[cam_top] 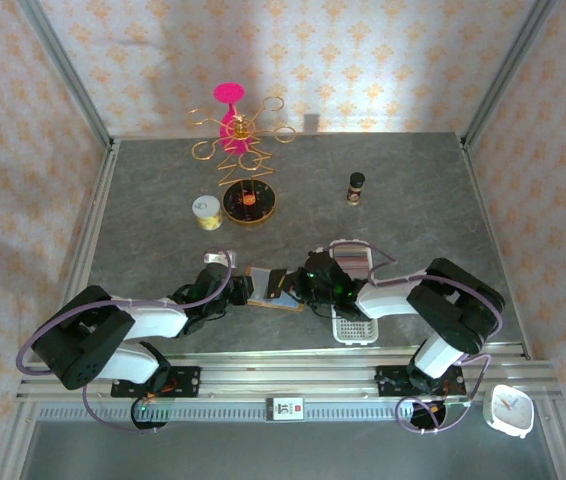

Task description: Put the credit cards into the card holder

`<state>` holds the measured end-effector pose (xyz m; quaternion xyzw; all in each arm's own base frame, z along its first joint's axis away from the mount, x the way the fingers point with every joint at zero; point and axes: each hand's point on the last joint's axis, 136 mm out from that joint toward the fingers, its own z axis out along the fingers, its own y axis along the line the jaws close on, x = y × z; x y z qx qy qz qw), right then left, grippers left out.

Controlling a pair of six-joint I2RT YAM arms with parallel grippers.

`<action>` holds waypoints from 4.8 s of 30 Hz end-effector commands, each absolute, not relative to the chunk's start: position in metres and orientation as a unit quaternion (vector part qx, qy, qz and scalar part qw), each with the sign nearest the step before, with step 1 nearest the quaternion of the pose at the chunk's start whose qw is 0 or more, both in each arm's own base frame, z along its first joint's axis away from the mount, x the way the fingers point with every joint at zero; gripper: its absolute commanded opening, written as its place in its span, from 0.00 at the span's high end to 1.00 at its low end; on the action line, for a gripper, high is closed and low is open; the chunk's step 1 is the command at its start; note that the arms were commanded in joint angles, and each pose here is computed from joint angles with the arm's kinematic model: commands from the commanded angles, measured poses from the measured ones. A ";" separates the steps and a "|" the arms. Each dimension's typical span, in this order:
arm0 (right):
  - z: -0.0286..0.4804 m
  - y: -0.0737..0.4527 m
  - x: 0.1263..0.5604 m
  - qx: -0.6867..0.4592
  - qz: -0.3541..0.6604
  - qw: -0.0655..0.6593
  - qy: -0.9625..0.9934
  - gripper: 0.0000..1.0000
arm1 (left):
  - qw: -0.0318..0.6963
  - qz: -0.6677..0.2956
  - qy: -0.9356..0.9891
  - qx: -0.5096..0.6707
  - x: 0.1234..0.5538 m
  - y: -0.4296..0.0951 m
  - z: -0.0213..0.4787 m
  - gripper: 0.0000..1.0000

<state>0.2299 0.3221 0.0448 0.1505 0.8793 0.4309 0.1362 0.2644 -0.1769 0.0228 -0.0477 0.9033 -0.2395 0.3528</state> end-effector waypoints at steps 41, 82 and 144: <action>0.043 0.331 0.222 0.159 0.412 0.138 0.886 1.00 | 0.351 -0.221 0.909 -0.037 0.266 -0.179 0.019 0.72; 0.038 0.329 0.252 0.095 0.310 0.210 0.922 0.96 | 0.343 -0.238 0.908 -0.026 0.263 -0.188 0.020 0.74; 0.143 0.260 0.256 0.086 0.249 0.355 0.897 0.26 | 0.413 -0.268 0.870 -0.041 0.266 -0.180 0.054 0.73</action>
